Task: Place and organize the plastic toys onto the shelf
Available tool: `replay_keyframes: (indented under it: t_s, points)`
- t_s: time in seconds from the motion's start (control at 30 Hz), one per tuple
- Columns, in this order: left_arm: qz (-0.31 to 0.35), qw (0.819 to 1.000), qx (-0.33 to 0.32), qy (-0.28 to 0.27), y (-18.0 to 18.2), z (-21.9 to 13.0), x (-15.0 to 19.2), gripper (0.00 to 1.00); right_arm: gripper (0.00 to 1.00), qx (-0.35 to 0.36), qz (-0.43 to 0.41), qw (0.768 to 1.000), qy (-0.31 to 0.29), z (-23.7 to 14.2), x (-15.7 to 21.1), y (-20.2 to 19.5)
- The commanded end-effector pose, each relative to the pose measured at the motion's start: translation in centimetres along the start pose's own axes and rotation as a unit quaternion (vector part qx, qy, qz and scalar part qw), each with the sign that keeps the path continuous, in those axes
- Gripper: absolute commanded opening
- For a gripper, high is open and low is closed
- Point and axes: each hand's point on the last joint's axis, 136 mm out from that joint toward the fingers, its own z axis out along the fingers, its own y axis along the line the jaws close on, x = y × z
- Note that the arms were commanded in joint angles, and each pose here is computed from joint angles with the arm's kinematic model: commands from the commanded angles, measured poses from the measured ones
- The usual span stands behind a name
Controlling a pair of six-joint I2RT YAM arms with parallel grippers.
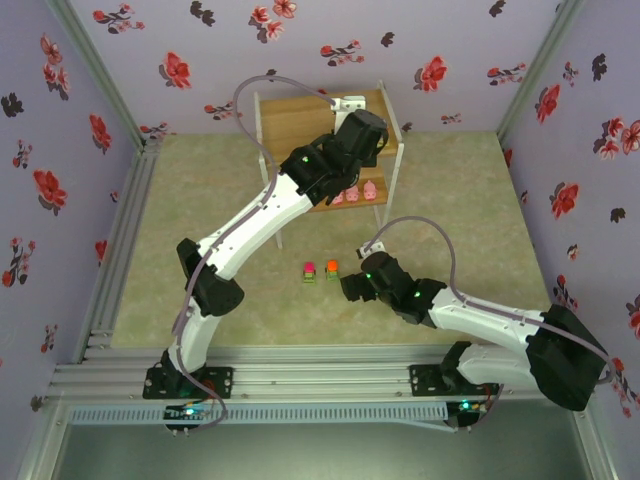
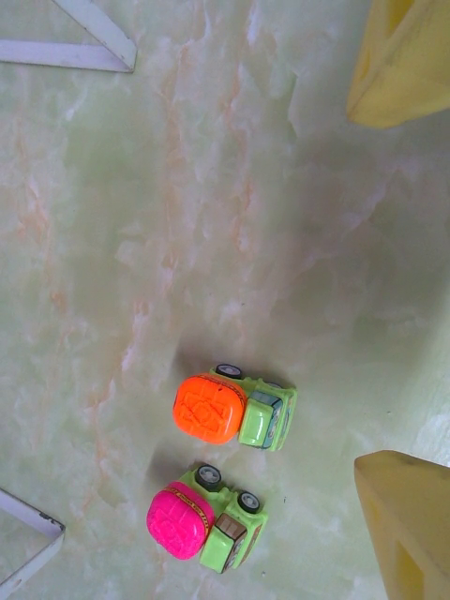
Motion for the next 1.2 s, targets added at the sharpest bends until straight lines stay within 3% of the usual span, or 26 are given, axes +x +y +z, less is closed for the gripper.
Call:
replay_keyframes:
  t_s: [0.0,0.73,0.9,1.17]
  points:
    - [-0.004,1.0,-0.001,0.004,0.0,0.9,0.3,0.32,0.9,0.008,-0.009,1.0,-0.008,0.0,-0.4,0.0]
    - [-0.009,1.0,0.008,-0.006,-0.2,0.4,-0.6,0.42,0.9,0.005,-0.008,1.0,-0.009,0.1,-0.3,0.0]
    - [-0.01,1.0,0.013,-0.009,-0.3,-0.1,-0.9,0.49,0.9,0.005,-0.008,1.0,-0.008,0.1,-0.3,0.0]
    - [-0.013,1.0,0.019,-0.019,-0.2,-0.7,-1.5,0.5,0.9,0.006,-0.009,1.0,-0.008,0.1,-0.3,0.0]
